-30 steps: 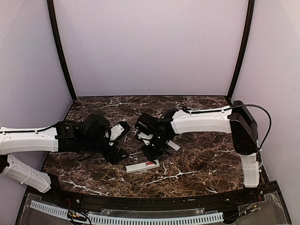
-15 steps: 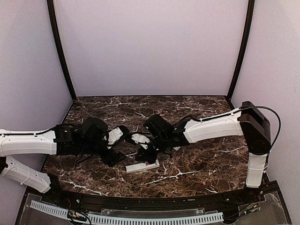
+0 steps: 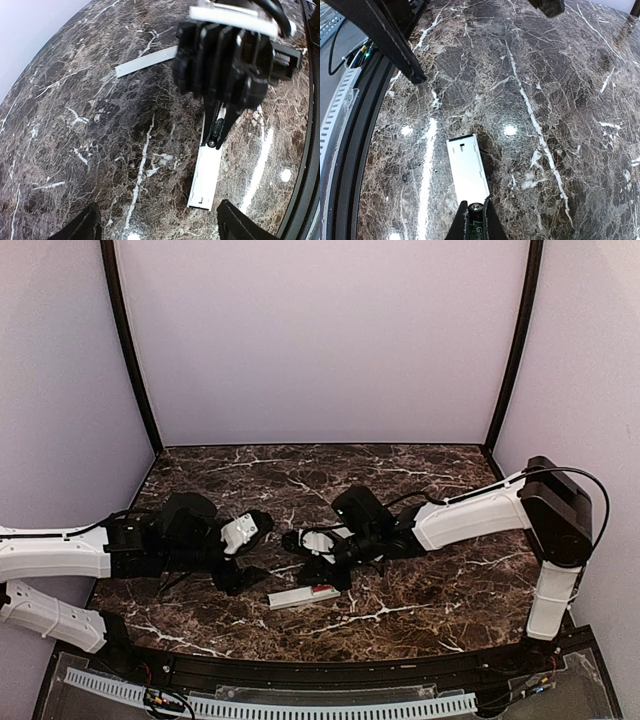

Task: Load the batteries into the remote control
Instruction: Move the remote control without the battery cover to the center of the board.

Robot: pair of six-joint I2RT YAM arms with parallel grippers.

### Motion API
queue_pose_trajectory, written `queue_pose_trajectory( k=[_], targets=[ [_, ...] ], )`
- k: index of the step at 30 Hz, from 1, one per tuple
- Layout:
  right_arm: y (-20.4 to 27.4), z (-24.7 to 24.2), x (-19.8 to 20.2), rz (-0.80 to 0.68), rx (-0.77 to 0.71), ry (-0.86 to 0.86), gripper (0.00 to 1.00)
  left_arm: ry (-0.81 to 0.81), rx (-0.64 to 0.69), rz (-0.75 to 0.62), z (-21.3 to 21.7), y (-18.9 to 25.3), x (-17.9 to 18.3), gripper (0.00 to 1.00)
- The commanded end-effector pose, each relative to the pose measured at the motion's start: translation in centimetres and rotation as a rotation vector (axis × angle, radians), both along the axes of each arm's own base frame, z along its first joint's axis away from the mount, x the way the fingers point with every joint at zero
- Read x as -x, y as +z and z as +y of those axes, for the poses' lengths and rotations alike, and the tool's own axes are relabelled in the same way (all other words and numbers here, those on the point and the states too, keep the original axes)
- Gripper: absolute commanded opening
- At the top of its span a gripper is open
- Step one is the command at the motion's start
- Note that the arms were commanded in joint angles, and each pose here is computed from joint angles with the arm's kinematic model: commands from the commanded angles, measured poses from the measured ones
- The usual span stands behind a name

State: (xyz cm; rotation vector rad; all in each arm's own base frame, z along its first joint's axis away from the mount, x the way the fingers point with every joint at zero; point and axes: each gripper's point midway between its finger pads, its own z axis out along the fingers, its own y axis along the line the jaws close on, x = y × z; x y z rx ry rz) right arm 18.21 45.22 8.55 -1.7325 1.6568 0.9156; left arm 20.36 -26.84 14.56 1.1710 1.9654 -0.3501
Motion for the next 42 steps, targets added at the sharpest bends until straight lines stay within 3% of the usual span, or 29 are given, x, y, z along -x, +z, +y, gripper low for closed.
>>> queue_pose_trajectory(
  k=[1,10,17,25,31,38,42],
  targets=[
    [0.9,-0.5,0.7,-0.036,-0.069,0.096,0.0,-0.191,-0.053,0.045,-1.1,-2.4,2.4,0.79],
    [-0.7,-0.7,0.7,-0.058,-0.093,0.173,0.0,-0.382,-0.143,0.075,-2.2,-5.5,4.0,0.82],
    [-1.4,-1.7,0.3,-0.044,-0.1,0.178,0.0,-0.43,-0.221,0.015,-3.3,-7.7,2.4,0.84],
    [-2.2,-1.7,0.4,-0.063,-0.11,0.19,0.0,-0.5,-0.334,0.137,-4.0,-11.0,2.6,0.83],
    [-0.2,-1.4,0.3,-0.09,-0.142,0.212,0.0,-0.469,-0.282,0.116,-4.1,-9.7,2.4,0.83],
    [0.6,-2.7,0.0,-0.095,-0.123,0.179,0.0,-0.482,-0.259,0.22,-4.7,-9.5,3.6,0.84],
    [1.3,-3.6,-0.2,-0.098,-0.129,0.147,0.0,-0.435,-0.231,0.191,-5.2,-8.6,2.6,0.85]
  ],
)
